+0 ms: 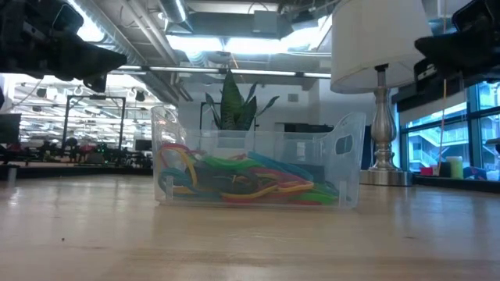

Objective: Pick and place rubber bands into bin
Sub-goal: Return to Home Position

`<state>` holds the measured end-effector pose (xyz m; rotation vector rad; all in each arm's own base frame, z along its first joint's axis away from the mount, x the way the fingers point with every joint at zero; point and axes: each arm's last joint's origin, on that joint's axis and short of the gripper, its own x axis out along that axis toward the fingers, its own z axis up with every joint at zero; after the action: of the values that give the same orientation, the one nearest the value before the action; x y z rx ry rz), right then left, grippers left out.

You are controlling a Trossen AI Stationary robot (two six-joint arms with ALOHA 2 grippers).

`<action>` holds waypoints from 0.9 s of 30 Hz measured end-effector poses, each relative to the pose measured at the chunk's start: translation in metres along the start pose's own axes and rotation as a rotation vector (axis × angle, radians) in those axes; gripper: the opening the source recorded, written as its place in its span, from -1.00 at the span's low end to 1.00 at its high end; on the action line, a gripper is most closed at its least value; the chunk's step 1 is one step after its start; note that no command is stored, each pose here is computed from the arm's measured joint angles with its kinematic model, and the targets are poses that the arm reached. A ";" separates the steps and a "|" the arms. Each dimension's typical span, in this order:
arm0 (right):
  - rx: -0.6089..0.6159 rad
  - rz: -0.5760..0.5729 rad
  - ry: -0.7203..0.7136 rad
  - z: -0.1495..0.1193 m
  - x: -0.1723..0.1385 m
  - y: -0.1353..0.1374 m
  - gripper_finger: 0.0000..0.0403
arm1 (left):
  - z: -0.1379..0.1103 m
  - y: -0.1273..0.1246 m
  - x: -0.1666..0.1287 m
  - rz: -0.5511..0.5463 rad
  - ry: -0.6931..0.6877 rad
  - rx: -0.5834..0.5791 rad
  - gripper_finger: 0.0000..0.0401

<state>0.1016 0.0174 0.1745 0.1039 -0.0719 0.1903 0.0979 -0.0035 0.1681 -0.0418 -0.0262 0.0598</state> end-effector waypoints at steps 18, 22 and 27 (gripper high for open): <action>0.051 -0.015 0.022 -0.003 -0.006 -0.001 -0.97 | 0.000 0.000 0.000 0.000 0.000 0.000 -0.97; 0.148 -0.023 0.057 -0.007 -0.006 -0.001 -0.93 | 0.000 0.000 0.000 0.000 0.000 0.000 -0.97; 0.158 -0.023 0.057 -0.007 -0.006 -0.001 -0.91 | 0.000 0.000 0.000 0.000 0.000 0.000 -0.96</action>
<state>0.0964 0.0156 0.1673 0.2570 0.0016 0.1757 0.0979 -0.0035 0.1682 -0.0418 -0.0266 0.0598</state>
